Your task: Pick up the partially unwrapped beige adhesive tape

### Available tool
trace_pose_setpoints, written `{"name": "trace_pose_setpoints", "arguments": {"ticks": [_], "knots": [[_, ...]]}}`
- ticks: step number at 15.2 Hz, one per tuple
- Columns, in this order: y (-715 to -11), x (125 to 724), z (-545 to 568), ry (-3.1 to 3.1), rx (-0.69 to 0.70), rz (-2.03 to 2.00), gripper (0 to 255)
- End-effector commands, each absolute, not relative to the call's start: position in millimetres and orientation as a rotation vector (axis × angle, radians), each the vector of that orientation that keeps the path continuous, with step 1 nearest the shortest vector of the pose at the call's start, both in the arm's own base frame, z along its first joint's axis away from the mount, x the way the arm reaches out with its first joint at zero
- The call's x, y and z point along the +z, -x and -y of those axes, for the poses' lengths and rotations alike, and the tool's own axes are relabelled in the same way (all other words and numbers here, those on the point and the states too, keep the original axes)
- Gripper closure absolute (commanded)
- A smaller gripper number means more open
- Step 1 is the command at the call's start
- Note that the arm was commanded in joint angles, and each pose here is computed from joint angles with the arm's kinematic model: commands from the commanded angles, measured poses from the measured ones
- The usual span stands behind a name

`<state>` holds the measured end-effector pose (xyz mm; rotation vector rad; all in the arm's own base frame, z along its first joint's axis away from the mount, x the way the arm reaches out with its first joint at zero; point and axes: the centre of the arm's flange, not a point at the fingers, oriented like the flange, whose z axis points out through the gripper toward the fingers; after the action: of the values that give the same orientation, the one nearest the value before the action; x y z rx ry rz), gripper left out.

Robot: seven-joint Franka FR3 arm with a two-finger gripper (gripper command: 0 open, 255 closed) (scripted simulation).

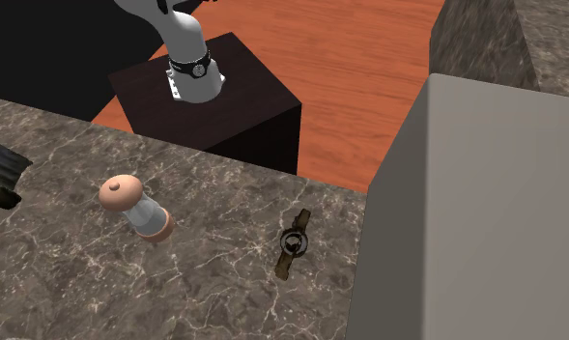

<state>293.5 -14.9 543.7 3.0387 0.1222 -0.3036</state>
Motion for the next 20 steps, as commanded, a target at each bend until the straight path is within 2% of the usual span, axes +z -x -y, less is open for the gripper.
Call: {"name": "trace_pose_setpoints", "arguments": {"ticks": [1,20], "knots": [[-293.5,543.7,14.9,-3.039,-0.304,-0.122,0],[-476.8,387.7,-1.1,-3.037,-0.193,0.387,0]]}}
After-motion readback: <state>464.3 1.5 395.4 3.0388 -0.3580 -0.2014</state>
